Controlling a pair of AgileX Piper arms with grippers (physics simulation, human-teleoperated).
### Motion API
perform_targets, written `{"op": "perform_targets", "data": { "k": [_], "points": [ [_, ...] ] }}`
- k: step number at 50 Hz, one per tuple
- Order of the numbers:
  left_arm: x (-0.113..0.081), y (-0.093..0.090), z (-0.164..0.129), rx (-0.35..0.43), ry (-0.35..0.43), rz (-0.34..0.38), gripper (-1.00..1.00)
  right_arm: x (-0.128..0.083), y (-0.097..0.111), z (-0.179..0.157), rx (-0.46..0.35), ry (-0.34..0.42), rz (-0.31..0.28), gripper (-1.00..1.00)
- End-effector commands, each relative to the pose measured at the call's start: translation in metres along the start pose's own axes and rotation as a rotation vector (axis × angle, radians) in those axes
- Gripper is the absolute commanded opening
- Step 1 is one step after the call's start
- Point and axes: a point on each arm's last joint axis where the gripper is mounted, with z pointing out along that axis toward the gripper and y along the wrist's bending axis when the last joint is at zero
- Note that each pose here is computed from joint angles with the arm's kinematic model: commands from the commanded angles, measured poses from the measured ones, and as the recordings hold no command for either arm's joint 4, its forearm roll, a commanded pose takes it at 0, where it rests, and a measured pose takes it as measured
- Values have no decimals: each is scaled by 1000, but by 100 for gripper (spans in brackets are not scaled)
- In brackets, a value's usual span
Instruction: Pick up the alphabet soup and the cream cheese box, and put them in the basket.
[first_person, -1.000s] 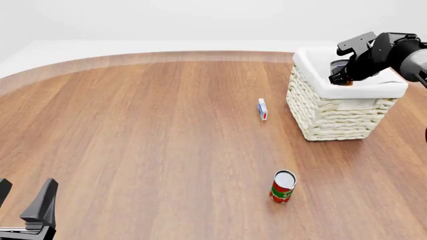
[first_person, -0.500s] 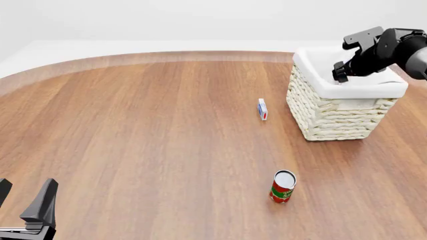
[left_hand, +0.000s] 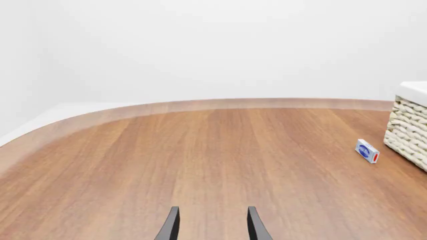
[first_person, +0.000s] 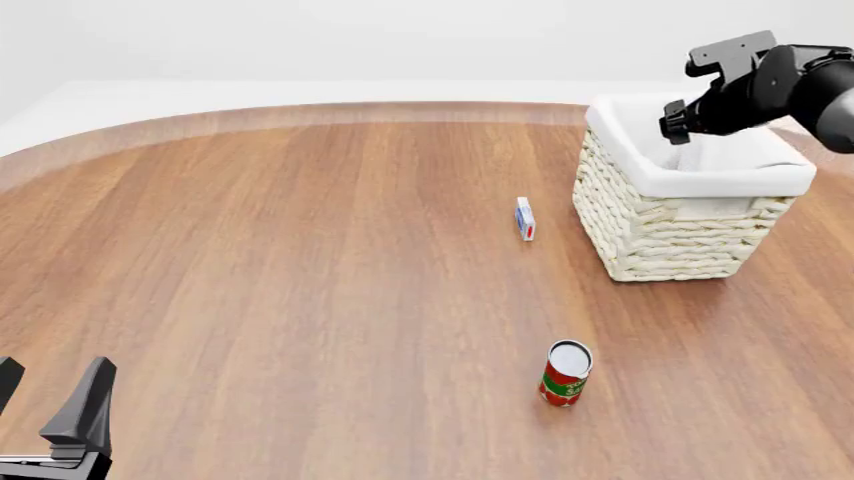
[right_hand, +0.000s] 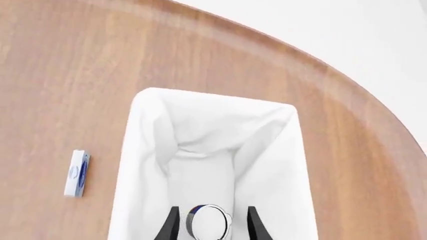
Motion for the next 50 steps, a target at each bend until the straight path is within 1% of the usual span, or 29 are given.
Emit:
{"op": "perform_targets", "data": {
  "k": [1, 3, 5, 18, 19, 26, 35, 50],
  "points": [
    [0, 0, 0, 0, 0, 0, 100, -7, 4, -14, 10, -71, 21, 100],
    [0, 0, 0, 0, 0, 0, 100, -8, 5, -15, 10, -76, 21, 100],
    [0, 0, 0, 0, 0, 0, 100, -10, 7, -20, 13, -102, 25, 100],
    [0, 0, 0, 0, 0, 0, 100, -15, 12, -32, 17, -162, 31, 100],
    [0, 0, 0, 0, 0, 0, 100, -16, 15, -35, 16, -181, 32, 100],
    [0, 0, 0, 0, 0, 0, 100, -19, 22, -42, 9, -216, 30, 100],
    [0, 0, 0, 0, 0, 0, 100, -23, 32, -52, -1, -267, 14, 100],
    [0, 0, 0, 0, 0, 0, 100, -27, 48, -64, -19, -328, -5, 100]
  ]
}}
